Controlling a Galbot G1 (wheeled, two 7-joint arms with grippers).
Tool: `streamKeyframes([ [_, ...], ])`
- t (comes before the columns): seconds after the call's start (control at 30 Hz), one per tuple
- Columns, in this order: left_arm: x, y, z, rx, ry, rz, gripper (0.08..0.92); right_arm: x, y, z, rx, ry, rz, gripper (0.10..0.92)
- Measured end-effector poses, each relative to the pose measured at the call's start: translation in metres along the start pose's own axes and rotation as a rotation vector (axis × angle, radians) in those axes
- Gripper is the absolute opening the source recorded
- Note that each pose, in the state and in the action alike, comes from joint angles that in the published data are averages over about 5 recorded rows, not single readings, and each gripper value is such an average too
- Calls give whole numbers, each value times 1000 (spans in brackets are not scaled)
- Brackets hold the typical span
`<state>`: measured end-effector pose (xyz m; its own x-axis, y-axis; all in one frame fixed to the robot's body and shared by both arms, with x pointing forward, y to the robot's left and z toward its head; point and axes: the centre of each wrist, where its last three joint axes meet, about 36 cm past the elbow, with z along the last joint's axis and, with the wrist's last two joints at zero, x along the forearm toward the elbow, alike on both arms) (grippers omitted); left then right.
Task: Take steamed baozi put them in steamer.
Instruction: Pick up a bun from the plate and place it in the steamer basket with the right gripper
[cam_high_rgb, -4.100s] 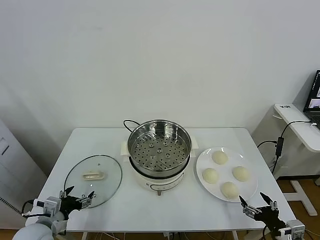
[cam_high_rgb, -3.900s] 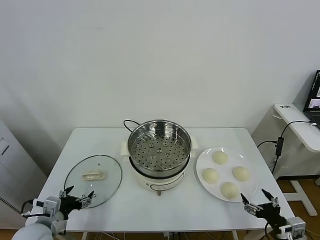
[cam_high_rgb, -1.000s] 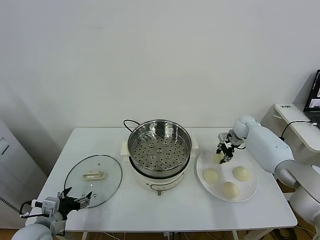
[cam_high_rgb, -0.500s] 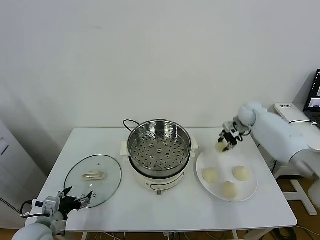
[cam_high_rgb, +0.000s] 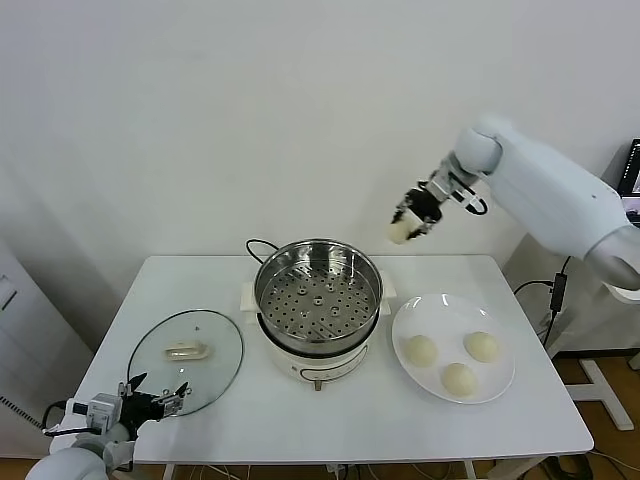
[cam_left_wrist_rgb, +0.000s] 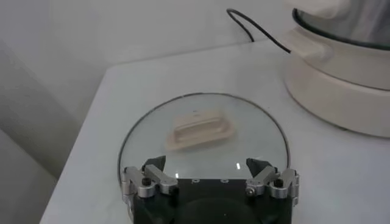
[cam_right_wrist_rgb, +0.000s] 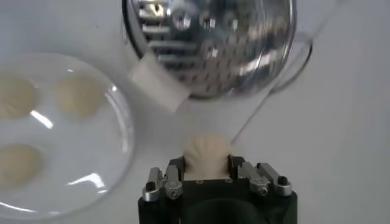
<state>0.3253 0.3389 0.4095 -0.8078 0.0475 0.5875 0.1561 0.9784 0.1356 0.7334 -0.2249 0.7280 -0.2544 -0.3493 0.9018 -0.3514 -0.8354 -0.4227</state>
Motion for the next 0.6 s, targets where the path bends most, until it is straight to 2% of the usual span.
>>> streamKeyframes([
  [0.23,-1,-2,-1,-6,1,3,823,-19,-32,-33,211,-13,-15,458],
  [0.6,-3,-5,1,-11,9,8,823,-73,-44,-61,360,9,-61,458],
])
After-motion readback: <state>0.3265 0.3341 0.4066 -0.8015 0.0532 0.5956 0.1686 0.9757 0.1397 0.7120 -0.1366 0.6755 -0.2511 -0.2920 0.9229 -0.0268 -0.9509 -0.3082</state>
